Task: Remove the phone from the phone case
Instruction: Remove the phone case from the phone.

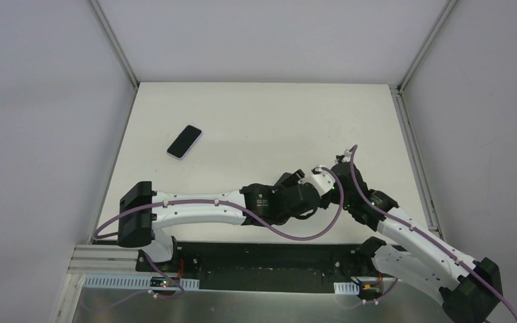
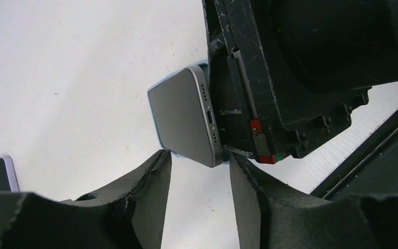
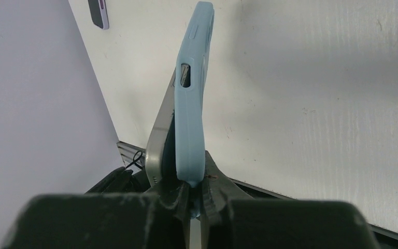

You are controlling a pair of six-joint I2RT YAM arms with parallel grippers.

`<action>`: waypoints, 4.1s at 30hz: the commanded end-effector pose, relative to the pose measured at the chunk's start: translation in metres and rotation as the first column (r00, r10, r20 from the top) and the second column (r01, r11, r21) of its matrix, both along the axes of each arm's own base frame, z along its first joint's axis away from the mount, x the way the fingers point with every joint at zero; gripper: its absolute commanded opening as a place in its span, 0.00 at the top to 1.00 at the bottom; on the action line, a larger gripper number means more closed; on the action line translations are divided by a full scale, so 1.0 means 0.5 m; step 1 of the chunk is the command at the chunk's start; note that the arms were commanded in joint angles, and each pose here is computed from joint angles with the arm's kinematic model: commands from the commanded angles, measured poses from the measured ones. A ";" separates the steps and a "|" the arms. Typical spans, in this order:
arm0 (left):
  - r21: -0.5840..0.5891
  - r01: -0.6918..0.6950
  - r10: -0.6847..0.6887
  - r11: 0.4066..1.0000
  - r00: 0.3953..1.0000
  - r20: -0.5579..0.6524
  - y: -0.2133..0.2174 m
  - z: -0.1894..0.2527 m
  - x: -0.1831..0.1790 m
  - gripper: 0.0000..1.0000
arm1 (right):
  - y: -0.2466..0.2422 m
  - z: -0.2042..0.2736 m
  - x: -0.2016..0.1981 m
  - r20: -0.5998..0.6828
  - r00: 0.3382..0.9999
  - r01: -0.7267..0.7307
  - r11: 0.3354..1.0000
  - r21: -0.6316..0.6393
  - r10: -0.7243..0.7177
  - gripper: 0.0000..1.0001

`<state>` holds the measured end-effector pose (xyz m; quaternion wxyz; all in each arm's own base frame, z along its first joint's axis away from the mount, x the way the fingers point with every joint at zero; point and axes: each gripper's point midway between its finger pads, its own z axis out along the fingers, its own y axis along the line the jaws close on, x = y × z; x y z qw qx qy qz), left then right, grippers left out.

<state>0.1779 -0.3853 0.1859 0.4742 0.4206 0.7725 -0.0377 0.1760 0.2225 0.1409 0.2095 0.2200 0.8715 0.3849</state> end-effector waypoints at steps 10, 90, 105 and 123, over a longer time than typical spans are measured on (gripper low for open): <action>0.049 0.018 -0.017 0.999 1.000 -0.013 -0.007 -0.025 0.011 0.70 | 0.048 0.115 -0.026 0.093 0.985 -0.154 0.981 0.118 0.144 1.00; 0.026 -0.086 0.081 0.996 0.985 0.153 0.020 0.059 0.030 1.00 | 0.044 0.099 -0.028 0.098 0.986 -0.147 0.981 0.130 0.135 1.00; 0.015 -0.100 0.094 0.995 0.970 0.226 0.047 0.109 0.019 1.00 | 0.018 0.080 0.004 0.101 0.995 -0.032 0.995 0.099 0.022 1.00; -0.022 -0.053 0.056 0.998 0.964 0.259 0.049 0.164 -0.013 1.00 | -0.001 0.044 0.016 0.091 0.996 -0.013 1.000 0.009 0.012 1.00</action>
